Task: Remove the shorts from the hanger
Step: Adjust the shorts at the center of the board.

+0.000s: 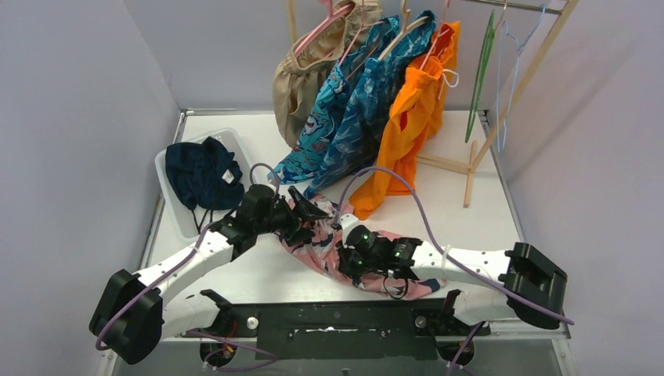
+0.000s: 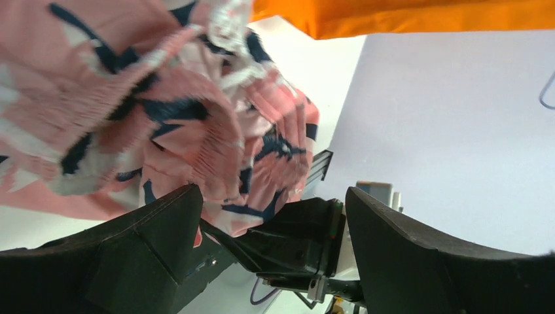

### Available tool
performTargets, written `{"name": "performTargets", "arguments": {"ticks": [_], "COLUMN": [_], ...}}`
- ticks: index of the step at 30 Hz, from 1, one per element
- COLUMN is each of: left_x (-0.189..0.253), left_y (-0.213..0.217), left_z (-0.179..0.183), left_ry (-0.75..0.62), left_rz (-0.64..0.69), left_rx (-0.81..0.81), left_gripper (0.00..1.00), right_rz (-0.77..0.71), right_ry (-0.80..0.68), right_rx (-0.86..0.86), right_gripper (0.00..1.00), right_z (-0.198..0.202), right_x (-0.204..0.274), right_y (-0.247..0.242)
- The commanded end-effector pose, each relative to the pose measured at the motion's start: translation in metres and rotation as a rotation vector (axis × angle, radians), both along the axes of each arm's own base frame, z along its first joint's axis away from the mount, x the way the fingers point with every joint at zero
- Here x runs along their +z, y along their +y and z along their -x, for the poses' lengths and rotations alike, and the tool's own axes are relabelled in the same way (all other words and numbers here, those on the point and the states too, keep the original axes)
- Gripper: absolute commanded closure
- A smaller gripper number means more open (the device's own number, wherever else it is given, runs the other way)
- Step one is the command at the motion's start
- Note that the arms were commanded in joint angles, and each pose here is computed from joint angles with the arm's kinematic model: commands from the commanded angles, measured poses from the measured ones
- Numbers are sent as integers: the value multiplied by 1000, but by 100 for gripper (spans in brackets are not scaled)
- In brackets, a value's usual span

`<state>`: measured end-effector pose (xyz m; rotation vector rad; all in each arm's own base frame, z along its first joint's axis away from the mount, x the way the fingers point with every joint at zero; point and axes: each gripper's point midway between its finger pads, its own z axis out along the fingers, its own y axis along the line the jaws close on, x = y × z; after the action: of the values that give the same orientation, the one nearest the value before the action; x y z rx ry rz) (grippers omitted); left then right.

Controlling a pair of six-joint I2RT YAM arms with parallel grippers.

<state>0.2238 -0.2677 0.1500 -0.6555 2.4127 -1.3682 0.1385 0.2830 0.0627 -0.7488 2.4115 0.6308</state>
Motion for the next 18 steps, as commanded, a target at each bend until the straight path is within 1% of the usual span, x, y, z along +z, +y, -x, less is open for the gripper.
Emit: {"name": "performTargets", "arguments": {"ticks": [1,3,5,8,10,12,14,15,17,18], "left_x": [-16,-16,-17,-21,-24,-30,-27,-30,-33,-34], "left_y": [9,9,7,5,4,1,-3,-4,-4,-3], "left_z": [2,2,0,-2,-4,-5,-10,-9,-8,-7], "left_ry": [54,47,36,22,19,16,-4,0,3,5], "left_rz": [-28,-25,-37,-83,-106,-135,-176,-204,-228,-233], "left_rx": [60,62,48,21,7,-13,-31,-42,-47,-44], "left_gripper": [19,19,19,19,18,19,18,18,18,18], "right_rz": [-123,-151,-145,-147,-174,-204,-222,-236,-258,-270], "right_ry": [60,106,143,132,107,91,72,62,26,0], "right_rx": [159,219,237,202,178,150,104,82,16,-24], "right_gripper": [100,99,98,96,91,82,71,64,47,41], "right_z": [29,44,52,48,45,42,37,35,26,21], "right_x": [-7,-14,-20,-20,-13,-4,7,14,30,39], "right_y": [30,34,33,29,29,28,25,24,17,13]}}
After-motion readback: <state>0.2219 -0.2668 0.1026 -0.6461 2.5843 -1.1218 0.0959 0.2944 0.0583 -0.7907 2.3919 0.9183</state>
